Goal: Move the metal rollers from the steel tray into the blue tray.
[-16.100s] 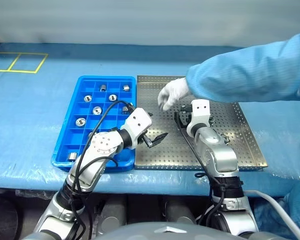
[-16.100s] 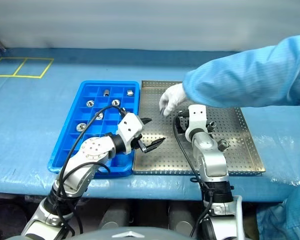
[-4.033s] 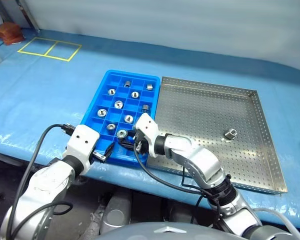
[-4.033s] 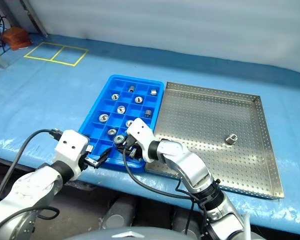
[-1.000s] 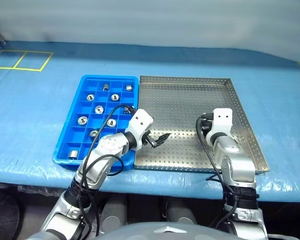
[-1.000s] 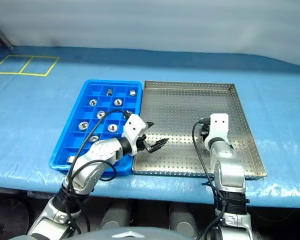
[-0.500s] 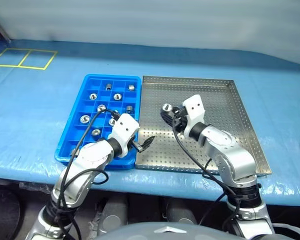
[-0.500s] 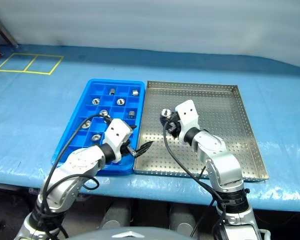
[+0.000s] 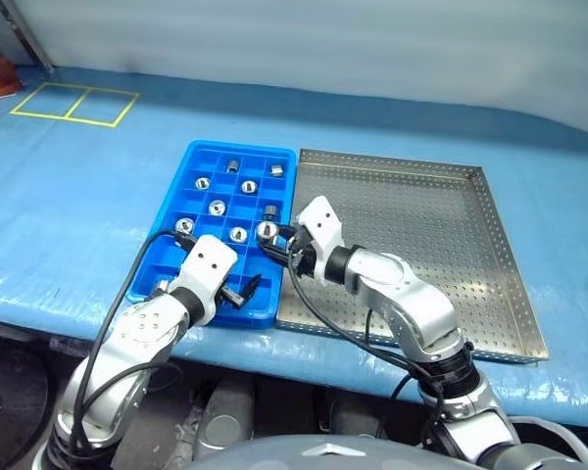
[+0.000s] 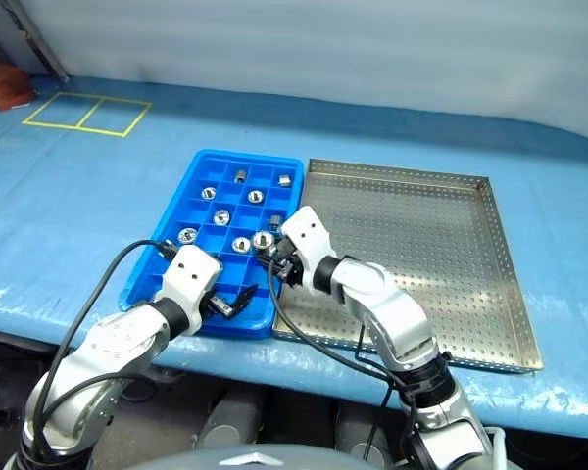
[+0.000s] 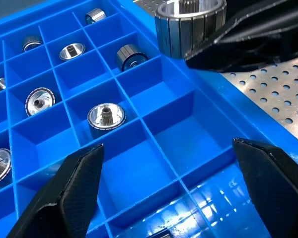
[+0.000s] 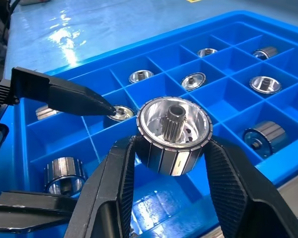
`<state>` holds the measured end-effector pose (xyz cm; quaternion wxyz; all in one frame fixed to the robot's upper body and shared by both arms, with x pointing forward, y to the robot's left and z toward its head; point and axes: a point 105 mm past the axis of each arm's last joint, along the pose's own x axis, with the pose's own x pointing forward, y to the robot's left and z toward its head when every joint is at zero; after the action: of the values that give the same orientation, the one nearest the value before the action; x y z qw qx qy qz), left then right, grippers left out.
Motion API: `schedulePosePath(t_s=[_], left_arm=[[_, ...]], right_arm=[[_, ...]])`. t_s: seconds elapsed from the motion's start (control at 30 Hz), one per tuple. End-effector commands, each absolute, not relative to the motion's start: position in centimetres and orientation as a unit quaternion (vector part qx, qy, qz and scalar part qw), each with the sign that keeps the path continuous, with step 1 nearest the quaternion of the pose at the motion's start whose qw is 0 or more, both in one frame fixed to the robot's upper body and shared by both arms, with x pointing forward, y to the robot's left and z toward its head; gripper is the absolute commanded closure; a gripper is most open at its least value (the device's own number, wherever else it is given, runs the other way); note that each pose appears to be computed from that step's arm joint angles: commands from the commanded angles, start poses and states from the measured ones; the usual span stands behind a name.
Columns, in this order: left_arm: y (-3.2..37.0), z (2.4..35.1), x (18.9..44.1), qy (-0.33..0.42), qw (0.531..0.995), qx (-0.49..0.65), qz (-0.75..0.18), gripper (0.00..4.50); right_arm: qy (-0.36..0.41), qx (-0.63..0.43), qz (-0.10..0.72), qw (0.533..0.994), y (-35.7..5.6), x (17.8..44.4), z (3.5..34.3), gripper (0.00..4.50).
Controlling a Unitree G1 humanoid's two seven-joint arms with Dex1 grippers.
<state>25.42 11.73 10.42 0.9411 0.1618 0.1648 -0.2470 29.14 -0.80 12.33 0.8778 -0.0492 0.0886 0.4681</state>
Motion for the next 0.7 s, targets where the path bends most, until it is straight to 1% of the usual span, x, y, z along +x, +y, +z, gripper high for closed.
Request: schedulePosePath(t_s=[0.03,0.07,0.1,0.17,0.3,0.33,0.4,0.5,0.6,0.7], left_arm=[[11.2,11.4,25.5,0.144,0.942,0.166,-0.253,0.00],[11.1,11.4,25.5,0.143,0.942,0.166,-0.254,0.00],[11.0,11.4,25.5,0.142,0.942,0.165,-0.256,0.00],[10.9,11.4,25.6,0.141,0.941,0.165,-0.259,0.00],[10.4,11.5,26.0,0.134,0.940,0.161,-0.269,0.00],[10.2,11.5,26.1,0.132,0.939,0.161,-0.273,0.00],[9.5,11.6,26.4,0.124,0.938,0.155,-0.286,0.00],[8.4,12.2,27.0,0.102,0.937,0.145,-0.302,0.00],[7.3,12.8,28.5,0.077,0.940,0.119,-0.309,0.00],[6.2,13.6,30.0,0.052,0.941,0.097,-0.320,0.00]], right_arm=[[0.077,-0.052,0.473,0.876,-0.6,29.0,12.9,2.73],[0.080,-0.053,0.471,0.877,-0.7,29.1,12.7,2.73],[0.083,-0.057,0.470,0.877,-0.8,29.1,12.6,2.00],[0.082,-0.061,0.468,0.878,-1.0,29.1,12.6,1.44],[0.057,-0.062,0.427,0.900,-1.9,30.1,13.6,0.09],[0.052,-0.060,0.422,0.903,-2.2,30.2,13.9,0.01],[0.038,-0.056,0.399,0.915,-3.3,30.7,14.8,0.01],[0.002,-0.067,0.329,0.942,-6.2,31.9,15.9,0.01],[0.014,-0.090,0.269,0.959,-10.0,32.9,15.1,0.01],[0.032,-0.104,0.251,0.962,-12.8,32.9,14.3,0.01]])
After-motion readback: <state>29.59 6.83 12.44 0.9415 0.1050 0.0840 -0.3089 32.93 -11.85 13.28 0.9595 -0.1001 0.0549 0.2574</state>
